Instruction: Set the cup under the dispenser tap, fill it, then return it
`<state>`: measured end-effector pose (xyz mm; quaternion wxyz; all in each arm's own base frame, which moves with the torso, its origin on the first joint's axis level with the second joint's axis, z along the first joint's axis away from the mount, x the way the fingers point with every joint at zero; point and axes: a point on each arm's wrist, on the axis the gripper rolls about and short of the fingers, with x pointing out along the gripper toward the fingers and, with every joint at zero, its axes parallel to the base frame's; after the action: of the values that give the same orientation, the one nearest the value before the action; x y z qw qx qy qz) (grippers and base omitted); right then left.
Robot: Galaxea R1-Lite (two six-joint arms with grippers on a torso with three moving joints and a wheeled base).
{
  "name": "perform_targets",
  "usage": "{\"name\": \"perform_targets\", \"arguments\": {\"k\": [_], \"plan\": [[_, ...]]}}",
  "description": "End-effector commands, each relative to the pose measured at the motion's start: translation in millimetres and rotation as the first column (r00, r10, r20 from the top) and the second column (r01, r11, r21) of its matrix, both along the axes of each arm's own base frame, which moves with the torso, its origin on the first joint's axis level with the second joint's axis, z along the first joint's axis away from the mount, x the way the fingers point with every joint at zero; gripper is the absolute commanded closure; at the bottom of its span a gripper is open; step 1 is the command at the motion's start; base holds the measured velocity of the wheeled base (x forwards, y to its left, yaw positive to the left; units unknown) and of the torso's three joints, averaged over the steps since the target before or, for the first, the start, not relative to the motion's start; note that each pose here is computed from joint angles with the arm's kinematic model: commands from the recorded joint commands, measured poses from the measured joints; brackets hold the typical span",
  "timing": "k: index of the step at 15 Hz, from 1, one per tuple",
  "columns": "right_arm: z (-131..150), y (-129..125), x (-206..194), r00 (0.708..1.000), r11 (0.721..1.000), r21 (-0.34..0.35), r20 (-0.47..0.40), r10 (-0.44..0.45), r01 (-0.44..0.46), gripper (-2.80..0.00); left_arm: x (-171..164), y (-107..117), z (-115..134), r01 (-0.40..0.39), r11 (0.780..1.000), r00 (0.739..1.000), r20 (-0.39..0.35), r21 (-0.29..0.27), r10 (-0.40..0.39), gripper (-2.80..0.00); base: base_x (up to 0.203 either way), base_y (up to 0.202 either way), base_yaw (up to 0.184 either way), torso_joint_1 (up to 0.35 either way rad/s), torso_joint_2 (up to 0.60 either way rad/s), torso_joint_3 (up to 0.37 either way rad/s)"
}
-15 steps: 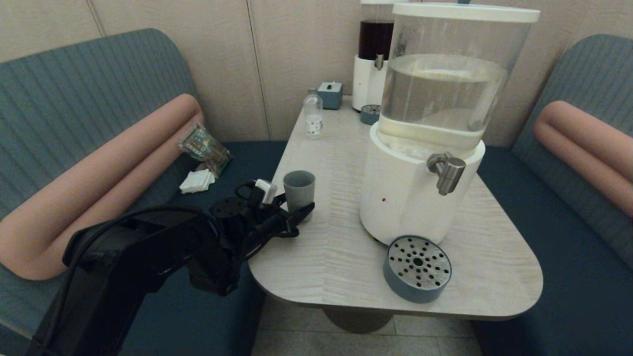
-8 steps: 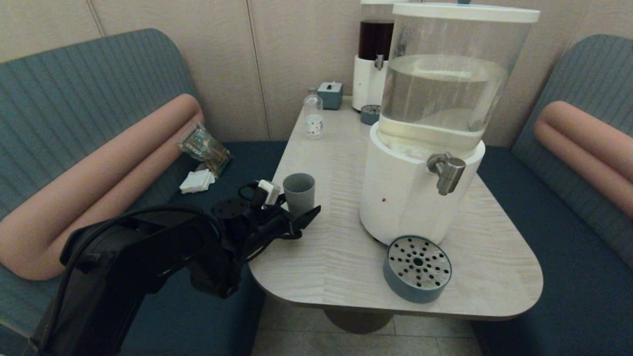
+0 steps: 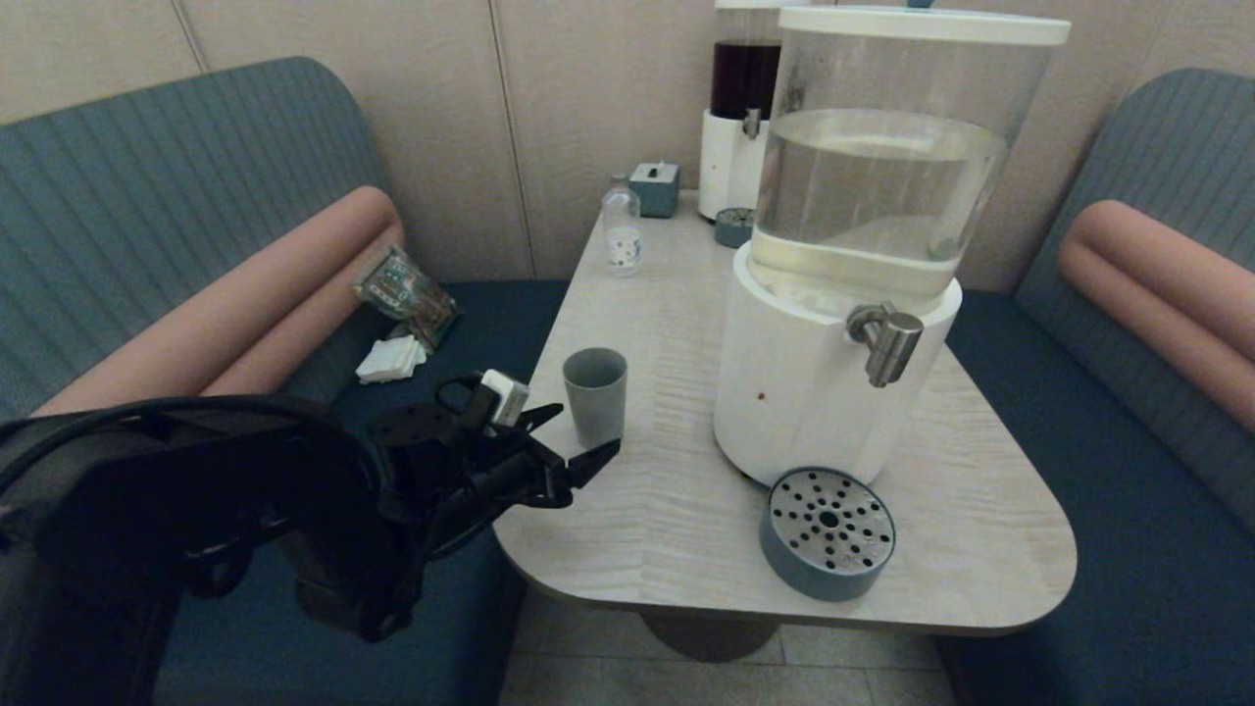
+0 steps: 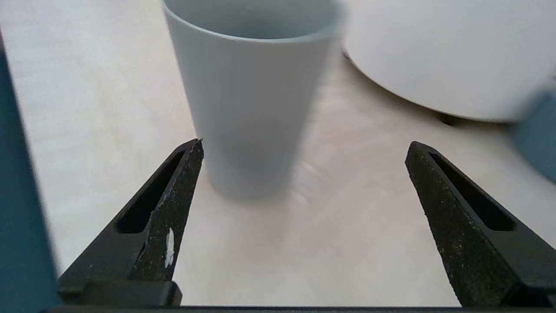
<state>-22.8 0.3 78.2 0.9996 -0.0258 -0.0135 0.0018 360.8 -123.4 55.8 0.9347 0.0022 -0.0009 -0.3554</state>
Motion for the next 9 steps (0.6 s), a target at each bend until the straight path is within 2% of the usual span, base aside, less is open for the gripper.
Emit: {"name": "perform_targets", "arguments": {"k": [1, 4, 6, 7, 9], "plan": [[-3, 0, 1, 1.0, 1.0, -0.001, -0.014, 0.0, 0.0, 0.0, -39, 11, 34, 0.004, 1.0, 1.0, 0.021, -0.004, -0.004, -2.8, 0.0, 0.0, 0.0, 0.0, 0.0, 0.0], [-3, 0, 1, 1.0, 1.0, -0.001, -0.014, 0.0, 0.0, 0.0, -92, 28, 62, 0.004, 1.0, 1.0, 0.03, -0.005, -0.004, -2.8, 0.0, 0.0, 0.0, 0.0, 0.0, 0.0], [-3, 0, 1, 1.0, 1.0, -0.001, -0.013, 0.0, 0.0, 0.0, -129, 40, 86, 0.003, 1.0, 0.996, 0.086, -0.025, -0.001, -2.8, 0.0, 0.0, 0.0, 0.0, 0.0, 0.0], [-4, 0, 1, 1.0, 1.0, -0.001, -0.015, 0.0, 0.0, 0.0, -149, 46, 99, -0.001, 0.999, 0.991, 0.131, -0.043, 0.007, 0.0, 0.0, 0.0, 0.0, 0.0, 0.0, 0.0], [-4, 0, 1, 1.0, 1.0, -0.001, -0.015, 0.0, 0.0, 0.0, -182, 58, 119, -0.021, 0.996, 0.976, 0.214, -0.085, 0.038, 0.0, 0.0, 0.0, 0.0, 0.0, 0.0, 0.0]]}}
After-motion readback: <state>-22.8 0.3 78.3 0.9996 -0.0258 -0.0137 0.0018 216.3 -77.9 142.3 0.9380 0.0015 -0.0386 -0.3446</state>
